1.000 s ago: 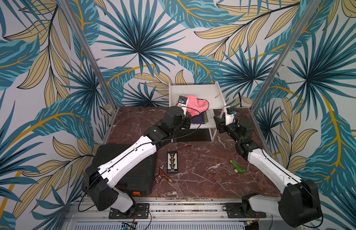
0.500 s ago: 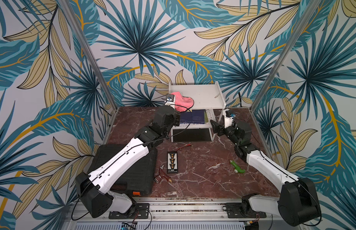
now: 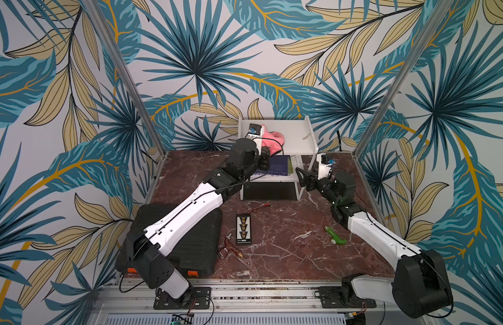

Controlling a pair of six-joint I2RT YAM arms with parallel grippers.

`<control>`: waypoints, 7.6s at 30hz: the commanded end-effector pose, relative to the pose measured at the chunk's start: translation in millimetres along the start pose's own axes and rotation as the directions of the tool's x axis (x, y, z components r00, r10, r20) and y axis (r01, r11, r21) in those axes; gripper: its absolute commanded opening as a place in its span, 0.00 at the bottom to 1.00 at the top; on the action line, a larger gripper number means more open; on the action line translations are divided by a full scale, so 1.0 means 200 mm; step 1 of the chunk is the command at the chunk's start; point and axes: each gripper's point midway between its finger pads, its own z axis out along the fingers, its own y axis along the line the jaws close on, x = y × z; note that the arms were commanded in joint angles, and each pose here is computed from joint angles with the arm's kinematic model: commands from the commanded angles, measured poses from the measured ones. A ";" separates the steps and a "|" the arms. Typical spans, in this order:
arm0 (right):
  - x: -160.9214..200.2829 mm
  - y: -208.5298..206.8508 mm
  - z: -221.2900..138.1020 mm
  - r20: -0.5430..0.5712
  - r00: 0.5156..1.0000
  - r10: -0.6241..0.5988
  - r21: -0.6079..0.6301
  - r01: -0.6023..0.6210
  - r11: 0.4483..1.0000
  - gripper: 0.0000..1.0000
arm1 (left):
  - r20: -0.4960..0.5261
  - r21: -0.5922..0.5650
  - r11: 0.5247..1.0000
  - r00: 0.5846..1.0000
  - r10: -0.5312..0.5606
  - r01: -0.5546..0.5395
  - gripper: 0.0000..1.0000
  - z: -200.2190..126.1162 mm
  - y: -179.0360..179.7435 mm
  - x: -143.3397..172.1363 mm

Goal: Wipe the bookshelf clean with a cloth
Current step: Wipe the dust from the shelf, then adjust the cleaning item, then wipe the dust from the shelf.

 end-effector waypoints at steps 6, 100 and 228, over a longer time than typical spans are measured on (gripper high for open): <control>0.04 -0.05 -0.01 -0.040 0.999 0.016 0.059 -0.014 0.998 0.77 | 0.011 -0.327 0.944 0.999 0.046 -0.040 0.00 -0.19 0.35 -0.02; -0.02 -0.19 -0.08 0.056 0.994 0.097 0.231 -0.107 0.967 0.84 | 0.037 -0.096 0.956 0.961 -0.274 0.276 0.01 -0.62 0.59 0.22; -0.66 0.58 0.26 0.099 0.955 -0.280 -0.100 0.290 0.952 0.00 | -0.085 0.015 0.980 0.977 -0.197 0.199 0.75 -0.35 0.49 0.41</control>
